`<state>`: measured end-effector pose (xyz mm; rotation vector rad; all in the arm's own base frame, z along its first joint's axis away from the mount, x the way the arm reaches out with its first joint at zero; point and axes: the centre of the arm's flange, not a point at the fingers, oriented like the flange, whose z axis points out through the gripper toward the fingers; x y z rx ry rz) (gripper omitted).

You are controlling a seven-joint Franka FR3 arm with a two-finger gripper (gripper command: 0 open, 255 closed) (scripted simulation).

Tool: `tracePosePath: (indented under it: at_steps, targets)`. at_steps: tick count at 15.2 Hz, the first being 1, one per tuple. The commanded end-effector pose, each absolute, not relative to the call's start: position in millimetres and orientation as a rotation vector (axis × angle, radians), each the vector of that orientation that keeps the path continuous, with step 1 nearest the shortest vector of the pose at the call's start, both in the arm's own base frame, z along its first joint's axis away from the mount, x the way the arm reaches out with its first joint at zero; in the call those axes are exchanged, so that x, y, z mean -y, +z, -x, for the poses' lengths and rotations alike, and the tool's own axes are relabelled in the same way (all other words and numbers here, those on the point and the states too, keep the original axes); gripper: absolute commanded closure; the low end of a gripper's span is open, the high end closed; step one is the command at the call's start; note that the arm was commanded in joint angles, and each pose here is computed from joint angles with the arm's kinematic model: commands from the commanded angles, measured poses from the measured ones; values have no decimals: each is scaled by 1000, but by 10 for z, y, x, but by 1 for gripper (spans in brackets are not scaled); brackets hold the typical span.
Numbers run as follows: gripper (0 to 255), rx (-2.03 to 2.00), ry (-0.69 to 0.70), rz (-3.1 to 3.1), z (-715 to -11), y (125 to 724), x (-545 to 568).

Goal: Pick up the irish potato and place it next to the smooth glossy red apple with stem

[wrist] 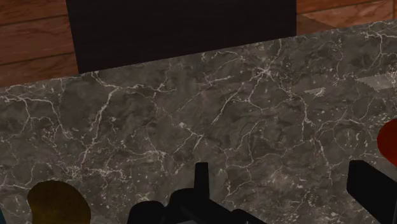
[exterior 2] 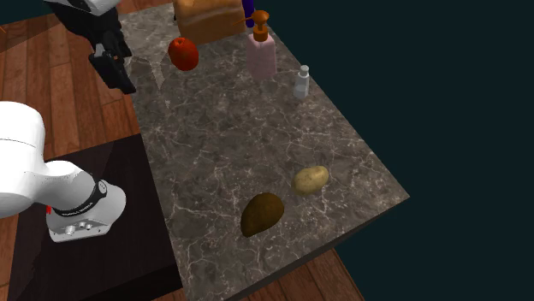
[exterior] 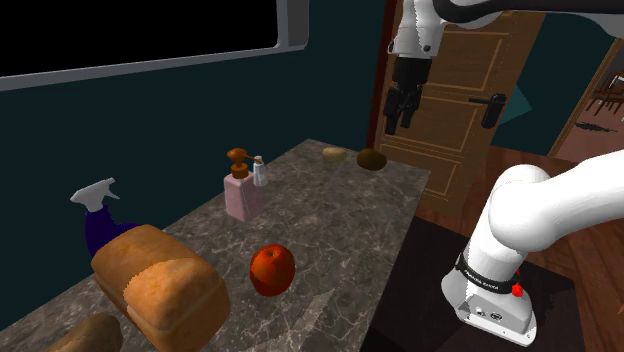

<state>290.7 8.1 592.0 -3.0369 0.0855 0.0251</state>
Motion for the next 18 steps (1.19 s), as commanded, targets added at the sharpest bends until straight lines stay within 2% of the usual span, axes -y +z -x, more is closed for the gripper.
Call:
tracePosePath:
  at_steps: [1, 18]
  targets:
    - [0, -85, 25, 3037, -2907, 5920, -81]
    - [0, -105, 88, 3057, -4587, 4854, 1021]
